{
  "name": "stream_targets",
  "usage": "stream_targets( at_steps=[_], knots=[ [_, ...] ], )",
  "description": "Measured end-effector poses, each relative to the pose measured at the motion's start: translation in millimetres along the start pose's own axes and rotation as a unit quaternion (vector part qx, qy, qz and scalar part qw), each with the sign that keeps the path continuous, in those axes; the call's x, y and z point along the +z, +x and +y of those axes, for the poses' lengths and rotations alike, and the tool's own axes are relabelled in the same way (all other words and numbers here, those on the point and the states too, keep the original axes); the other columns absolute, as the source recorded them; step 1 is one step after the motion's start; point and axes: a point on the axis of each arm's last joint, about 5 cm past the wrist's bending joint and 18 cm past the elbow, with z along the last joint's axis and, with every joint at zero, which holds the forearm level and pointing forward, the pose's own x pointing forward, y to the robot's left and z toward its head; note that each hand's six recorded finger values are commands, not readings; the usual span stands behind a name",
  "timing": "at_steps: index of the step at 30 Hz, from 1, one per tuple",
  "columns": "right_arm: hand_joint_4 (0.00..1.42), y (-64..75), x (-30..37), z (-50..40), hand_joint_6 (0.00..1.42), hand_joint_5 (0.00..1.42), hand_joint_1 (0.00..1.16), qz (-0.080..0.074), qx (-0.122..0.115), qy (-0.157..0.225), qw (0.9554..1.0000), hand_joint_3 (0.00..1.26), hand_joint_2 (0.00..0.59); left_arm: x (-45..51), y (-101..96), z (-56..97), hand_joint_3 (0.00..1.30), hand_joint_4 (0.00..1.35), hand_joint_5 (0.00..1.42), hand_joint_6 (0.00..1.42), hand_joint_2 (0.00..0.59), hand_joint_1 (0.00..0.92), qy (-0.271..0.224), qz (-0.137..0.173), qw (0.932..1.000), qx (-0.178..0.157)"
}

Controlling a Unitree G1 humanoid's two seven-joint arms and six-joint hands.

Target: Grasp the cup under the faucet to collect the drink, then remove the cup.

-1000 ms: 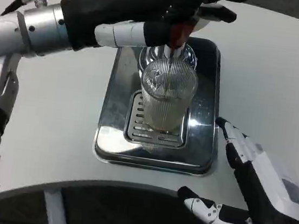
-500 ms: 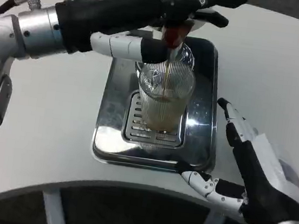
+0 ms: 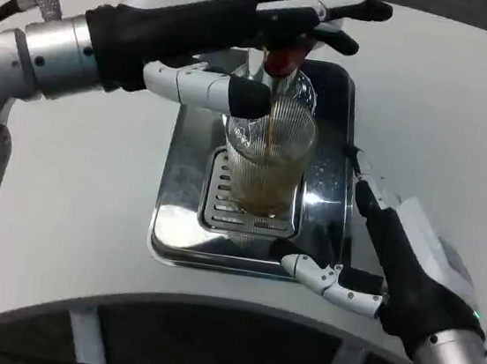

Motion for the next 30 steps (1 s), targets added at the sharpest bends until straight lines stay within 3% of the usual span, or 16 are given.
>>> stream_targets(
  at_steps=[7, 23, 30],
  knots=[
    [0.0, 13.1, 1.0, 4.6, 0.0, 0.0, 0.5, -0.006, 0.008, 0.015, 0.9998, 0.0, 0.192, 1.5, -1.0, 0.4, 0.07, 0.0, 0.12, 0.04, 0.028, 0.0, 0.016, 0.0, 0.9999, -0.001],
    [0.0, 35.9, 1.9, 10.6, 0.0, 0.0, 0.49, -0.009, -0.009, 0.03, 0.9995, 0.0, 0.181, 2.1, -2.2, 0.6, 0.08, 0.0, 0.12, 0.04, 0.029, 0.0, 0.025, 0.005, 0.9997, 0.002],
    [0.0, 45.0, 5.6, 13.3, 0.0, 0.0, 0.49, -0.017, -0.009, 0.037, 0.9992, 0.0, 0.18, 2.0, -3.0, 0.4, 0.08, 0.0, 0.12, 0.04, 0.032, 0.0, 0.025, 0.006, 0.9997, 0.004]
  ],
)
